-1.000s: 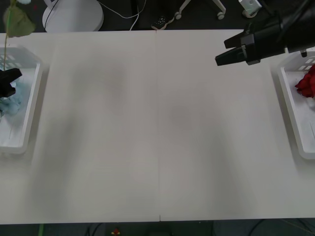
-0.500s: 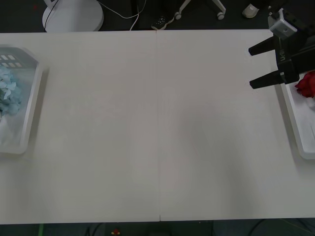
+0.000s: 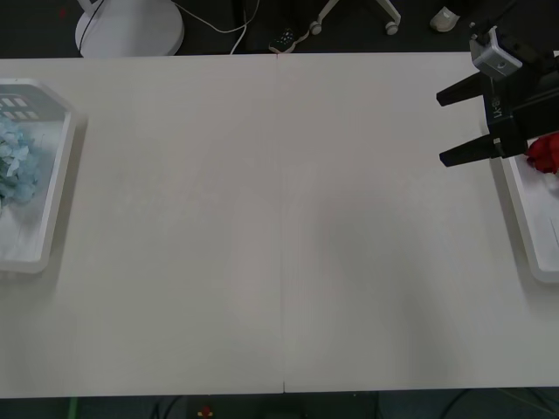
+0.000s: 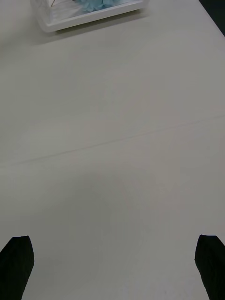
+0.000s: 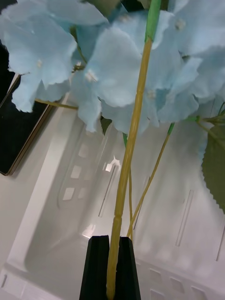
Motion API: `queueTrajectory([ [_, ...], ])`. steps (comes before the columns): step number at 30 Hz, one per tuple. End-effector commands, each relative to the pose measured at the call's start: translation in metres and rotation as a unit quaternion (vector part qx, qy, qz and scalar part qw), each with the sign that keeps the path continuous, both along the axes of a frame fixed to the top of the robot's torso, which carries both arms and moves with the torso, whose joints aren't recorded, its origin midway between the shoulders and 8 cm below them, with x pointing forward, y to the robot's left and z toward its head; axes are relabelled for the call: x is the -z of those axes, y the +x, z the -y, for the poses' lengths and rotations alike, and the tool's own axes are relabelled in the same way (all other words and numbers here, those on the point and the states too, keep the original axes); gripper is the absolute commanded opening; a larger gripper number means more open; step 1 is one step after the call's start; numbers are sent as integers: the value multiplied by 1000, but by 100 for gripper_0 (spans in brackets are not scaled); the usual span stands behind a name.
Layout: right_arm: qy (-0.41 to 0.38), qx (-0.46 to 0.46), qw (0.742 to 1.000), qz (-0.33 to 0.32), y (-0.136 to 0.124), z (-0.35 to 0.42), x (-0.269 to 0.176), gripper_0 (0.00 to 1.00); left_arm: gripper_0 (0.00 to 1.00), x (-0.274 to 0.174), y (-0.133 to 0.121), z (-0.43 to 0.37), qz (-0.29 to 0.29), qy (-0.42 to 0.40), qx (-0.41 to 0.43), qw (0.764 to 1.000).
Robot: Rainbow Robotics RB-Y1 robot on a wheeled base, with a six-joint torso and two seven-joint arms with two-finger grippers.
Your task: Put the red flowers into the right box and the blue flowers into the left box
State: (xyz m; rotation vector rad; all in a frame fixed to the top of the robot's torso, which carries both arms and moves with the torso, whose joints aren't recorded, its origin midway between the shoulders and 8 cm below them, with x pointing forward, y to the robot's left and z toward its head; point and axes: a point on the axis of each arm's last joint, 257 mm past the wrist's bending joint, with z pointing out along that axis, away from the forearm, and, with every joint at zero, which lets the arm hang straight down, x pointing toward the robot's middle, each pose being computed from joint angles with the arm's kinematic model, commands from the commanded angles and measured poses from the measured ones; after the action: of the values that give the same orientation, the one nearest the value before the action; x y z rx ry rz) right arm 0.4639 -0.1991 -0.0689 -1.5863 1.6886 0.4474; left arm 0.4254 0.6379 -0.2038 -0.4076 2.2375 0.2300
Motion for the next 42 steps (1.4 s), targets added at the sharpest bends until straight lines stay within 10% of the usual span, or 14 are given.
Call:
queueTrajectory([
  [1, -13, -10, 1000, 24, 0, 1, -4, 100, 2, -6, -15, -19, -28, 51, 2, 998],
  [8, -13, -10, 1000, 24, 0, 1, -4, 100, 65, -10, -7, -6, -9, 27, 15, 999],
  [14, -13, -10, 1000, 24, 0, 1, -4, 100, 92, -40, -9, 26, 5, -19, 58, 998],
  [24, -13, -10, 1000, 24, 0, 1, -4, 100, 97, -117, -37, 109, 13, -40, 188, 981],
  [42, -13, -10, 1000, 24, 0, 1, -4, 100, 97, -132, 12, 345, 86, -72, 539, 835],
])
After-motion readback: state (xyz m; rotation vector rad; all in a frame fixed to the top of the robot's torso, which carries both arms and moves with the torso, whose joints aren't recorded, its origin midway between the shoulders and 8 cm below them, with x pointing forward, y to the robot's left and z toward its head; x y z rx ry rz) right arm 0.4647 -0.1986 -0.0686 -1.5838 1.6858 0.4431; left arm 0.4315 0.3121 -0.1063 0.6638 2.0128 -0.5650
